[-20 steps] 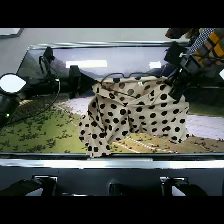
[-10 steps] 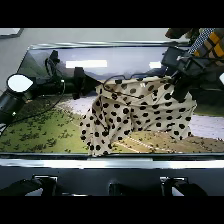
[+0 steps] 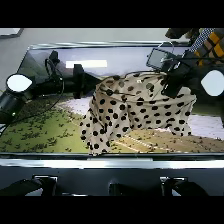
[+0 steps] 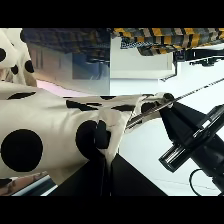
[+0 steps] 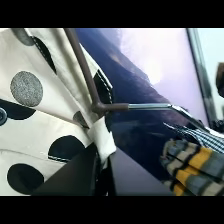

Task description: Fold the clothes and pants, and hang the long-sleeved shirts on hangers.

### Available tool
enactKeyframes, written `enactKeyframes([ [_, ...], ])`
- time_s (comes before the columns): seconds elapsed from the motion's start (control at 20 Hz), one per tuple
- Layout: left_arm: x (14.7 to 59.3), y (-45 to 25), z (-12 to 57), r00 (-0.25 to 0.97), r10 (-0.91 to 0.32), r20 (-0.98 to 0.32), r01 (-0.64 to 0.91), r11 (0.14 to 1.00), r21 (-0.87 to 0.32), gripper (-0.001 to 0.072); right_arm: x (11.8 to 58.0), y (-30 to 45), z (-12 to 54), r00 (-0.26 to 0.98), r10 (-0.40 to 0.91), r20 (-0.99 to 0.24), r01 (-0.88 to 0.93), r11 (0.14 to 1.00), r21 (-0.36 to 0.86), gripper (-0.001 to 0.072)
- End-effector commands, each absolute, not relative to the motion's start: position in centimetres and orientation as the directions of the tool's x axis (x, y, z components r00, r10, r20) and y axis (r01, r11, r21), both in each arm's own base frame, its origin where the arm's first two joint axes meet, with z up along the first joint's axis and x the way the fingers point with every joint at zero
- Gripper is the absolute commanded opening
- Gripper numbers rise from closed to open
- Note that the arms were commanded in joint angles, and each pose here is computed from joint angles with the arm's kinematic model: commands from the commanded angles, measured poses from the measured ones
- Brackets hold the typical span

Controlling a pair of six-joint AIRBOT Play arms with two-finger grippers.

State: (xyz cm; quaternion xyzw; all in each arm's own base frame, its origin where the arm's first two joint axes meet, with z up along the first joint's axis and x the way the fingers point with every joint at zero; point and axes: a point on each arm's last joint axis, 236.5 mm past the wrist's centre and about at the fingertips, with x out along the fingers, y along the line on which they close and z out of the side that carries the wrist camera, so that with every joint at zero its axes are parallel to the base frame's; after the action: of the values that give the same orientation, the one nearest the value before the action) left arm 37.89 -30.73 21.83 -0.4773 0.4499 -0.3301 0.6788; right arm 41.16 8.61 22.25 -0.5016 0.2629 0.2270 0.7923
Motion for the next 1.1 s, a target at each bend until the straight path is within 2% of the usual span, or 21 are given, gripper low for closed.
enactKeyframes([
  [0.0,37.8,-30.5,21.0,0.373,-0.868,-0.329,0.022,0.363,-0.931,0.0016,42.2,7.1,23.8,0.814,0.01,-0.581,-0.528,0.43,-0.732,0.0026],
  [0.2,37.8,-29.7,18.9,0.37,-0.833,-0.412,0.004,0.444,-0.896,0.0016,41.2,6.3,26.1,0.848,-0.003,-0.531,-0.472,0.452,-0.757,0.0026],
  [0.4,38.4,-29.9,17.6,0.362,-0.827,-0.43,-0.022,0.453,-0.891,0.0016,39.1,5.4,26.8,0.836,-0.016,-0.548,-0.479,0.462,-0.746,0.0026],
  [0.7,38.9,-30.6,19.6,0.381,-0.858,-0.345,-0.048,0.354,-0.934,0.0016,38.6,5.3,25.4,0.81,-0.025,-0.586,-0.515,0.451,-0.729,0.0026],
  [0.85,38.2,-31.4,20.9,0.351,-0.891,-0.288,-0.049,0.289,-0.956,0.0016,39.1,5.5,24.0,0.802,-0.024,-0.597,-0.533,0.421,-0.734,0.0025],
  [1.05,36.0,-32.0,20.7,0.259,-0.918,-0.3,-0.052,0.297,-0.954,0.0016,41.1,5.9,23.3,0.826,-0.025,-0.563,-0.51,0.393,-0.766,0.0025],
])
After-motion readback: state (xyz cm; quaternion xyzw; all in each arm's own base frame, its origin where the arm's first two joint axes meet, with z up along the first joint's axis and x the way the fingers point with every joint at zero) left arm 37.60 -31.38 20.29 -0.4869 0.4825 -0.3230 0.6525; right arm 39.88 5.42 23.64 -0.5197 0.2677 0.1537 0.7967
